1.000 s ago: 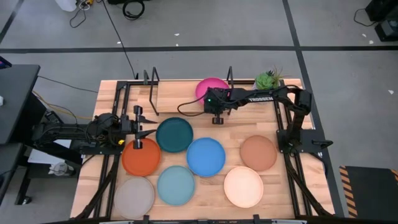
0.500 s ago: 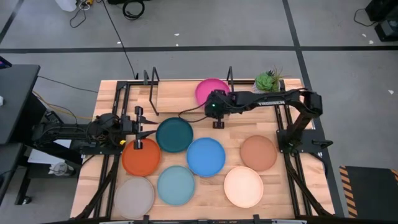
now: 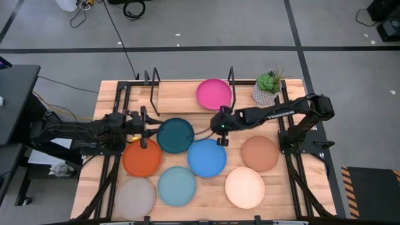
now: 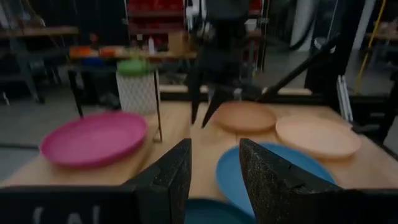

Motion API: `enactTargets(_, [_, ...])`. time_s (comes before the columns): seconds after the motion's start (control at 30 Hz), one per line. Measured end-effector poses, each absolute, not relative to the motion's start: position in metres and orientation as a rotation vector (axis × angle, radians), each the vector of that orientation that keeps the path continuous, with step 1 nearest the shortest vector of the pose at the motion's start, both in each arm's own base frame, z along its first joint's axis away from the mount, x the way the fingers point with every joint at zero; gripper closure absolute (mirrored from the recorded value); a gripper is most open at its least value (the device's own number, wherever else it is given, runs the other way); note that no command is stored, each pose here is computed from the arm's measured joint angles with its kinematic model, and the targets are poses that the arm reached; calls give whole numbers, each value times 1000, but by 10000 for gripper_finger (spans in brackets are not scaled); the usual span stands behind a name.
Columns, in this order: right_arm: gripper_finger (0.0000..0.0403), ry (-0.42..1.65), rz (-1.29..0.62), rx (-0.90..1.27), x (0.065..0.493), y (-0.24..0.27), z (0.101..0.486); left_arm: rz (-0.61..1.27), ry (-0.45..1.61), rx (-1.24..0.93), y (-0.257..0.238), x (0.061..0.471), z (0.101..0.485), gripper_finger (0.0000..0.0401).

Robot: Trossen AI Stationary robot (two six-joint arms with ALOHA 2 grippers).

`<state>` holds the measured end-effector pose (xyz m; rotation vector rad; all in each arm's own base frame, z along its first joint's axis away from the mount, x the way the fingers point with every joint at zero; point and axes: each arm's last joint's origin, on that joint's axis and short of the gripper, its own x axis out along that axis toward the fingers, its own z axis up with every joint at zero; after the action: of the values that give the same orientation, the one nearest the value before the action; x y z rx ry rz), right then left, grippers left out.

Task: Place and stack plates onto a shelf
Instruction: Stack the dark green plate on top of the pink plate on the shelf

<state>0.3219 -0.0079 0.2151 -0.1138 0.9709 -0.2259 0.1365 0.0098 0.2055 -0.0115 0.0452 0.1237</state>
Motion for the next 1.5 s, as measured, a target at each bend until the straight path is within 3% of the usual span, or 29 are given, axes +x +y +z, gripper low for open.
enactTargets(0.33, [315,987,-241,-115,298,24,210,125,310,-90,9,163,209,260])
enactTargets(0.67, [315,898,-296,-111,264,42,195,-16,621,-35,-20,195,204,260])
enactTargets(1.0, [315,800,-232,-94,254,58,183,-61,853,-4,-40,221,171,260])
enactTargets(1.5, [315,740,-203,-187,246,88,185,-10,974,131,-54,244,137,260])
